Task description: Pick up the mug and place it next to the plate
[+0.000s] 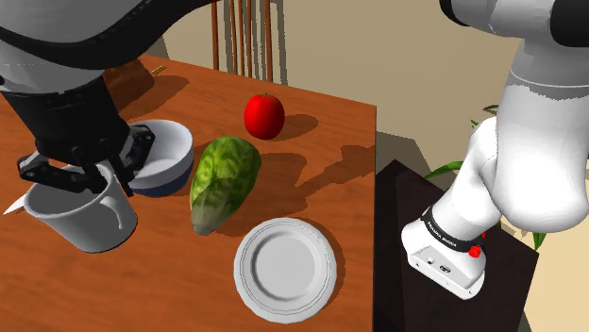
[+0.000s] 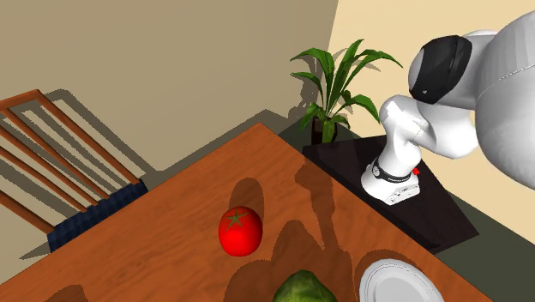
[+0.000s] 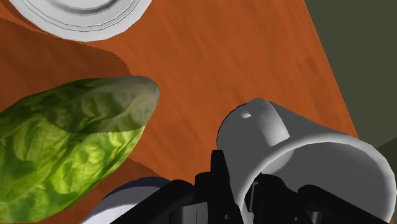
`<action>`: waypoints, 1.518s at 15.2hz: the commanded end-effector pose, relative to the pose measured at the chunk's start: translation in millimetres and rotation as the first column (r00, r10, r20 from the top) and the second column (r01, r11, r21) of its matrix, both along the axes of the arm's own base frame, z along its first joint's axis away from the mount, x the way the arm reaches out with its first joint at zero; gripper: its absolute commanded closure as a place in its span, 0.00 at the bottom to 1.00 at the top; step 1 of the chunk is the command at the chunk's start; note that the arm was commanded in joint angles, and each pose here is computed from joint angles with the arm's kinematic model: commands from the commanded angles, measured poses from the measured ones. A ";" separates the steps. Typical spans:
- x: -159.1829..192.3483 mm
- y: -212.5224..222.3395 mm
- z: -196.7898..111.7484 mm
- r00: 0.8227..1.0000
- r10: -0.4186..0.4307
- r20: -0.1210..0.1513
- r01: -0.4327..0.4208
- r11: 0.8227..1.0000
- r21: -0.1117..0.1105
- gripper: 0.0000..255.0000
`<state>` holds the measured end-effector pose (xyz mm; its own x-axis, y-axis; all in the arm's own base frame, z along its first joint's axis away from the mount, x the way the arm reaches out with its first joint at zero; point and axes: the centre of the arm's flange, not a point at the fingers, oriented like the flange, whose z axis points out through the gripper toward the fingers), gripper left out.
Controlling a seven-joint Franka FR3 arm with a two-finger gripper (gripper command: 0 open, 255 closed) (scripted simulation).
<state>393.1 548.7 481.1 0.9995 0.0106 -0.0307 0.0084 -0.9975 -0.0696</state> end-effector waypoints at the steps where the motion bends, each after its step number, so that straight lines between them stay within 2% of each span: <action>1: 0.1 -0.1 -9.6 1.000 0.000 0.001 0.000 1.000 0.001 1.00; 23: 0.0 -0.2 -119.8 1.000 0.000 0.000 0.000 1.000 0.001 1.00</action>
<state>393.5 548.1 363.0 0.9995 0.0107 -0.0309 0.0085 -0.9975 -0.0695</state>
